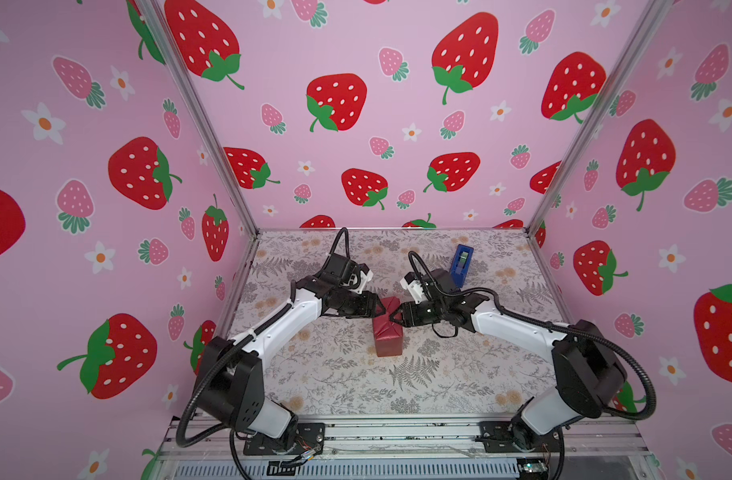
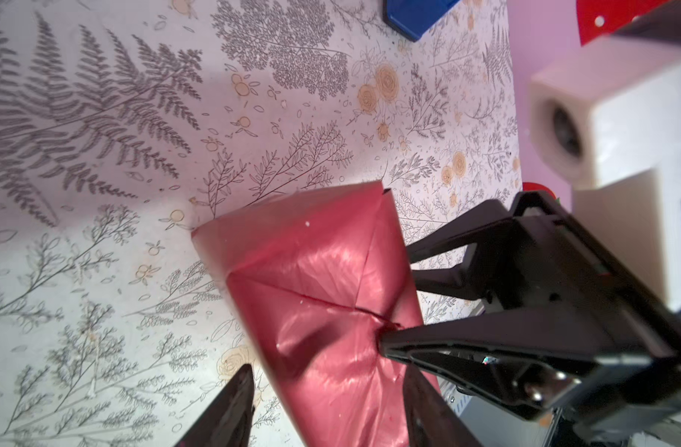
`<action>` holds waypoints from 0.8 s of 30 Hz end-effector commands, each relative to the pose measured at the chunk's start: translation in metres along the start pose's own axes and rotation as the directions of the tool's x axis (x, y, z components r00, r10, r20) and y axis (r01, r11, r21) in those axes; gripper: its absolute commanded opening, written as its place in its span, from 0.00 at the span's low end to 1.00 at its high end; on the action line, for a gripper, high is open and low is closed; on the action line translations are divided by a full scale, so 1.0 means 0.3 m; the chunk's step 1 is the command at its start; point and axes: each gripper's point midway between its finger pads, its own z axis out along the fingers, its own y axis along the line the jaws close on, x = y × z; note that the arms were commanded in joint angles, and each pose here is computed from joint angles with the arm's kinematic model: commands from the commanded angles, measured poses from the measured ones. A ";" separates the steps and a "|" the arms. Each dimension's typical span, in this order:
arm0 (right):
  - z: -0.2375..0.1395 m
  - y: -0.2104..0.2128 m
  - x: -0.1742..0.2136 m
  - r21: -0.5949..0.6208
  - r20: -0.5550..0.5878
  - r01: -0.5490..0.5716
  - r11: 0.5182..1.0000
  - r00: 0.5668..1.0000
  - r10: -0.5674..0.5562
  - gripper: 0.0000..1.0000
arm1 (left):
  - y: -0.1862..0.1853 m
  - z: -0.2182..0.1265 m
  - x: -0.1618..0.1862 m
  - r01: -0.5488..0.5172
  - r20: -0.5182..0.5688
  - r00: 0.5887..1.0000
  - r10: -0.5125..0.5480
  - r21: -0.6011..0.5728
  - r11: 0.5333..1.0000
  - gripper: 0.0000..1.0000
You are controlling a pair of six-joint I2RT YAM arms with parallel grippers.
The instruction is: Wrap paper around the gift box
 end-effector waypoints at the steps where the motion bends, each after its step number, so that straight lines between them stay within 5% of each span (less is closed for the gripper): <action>1: 0.036 -0.074 0.280 0.083 -0.268 -0.057 0.995 0.960 0.077 0.47 | 0.030 -0.044 0.015 0.081 0.073 0.994 -0.078 -0.038 0.996 0.63; 14: 0.045 -0.050 0.308 0.123 -0.156 -0.225 0.967 0.958 0.242 0.47 | 0.070 0.007 0.207 0.250 0.051 0.967 -0.250 0.000 0.968 0.55; 24: 0.021 0.011 0.295 0.085 -0.109 -0.237 0.968 0.963 0.246 0.48 | 0.033 0.020 0.160 0.143 0.036 0.989 -0.143 -0.009 0.990 0.42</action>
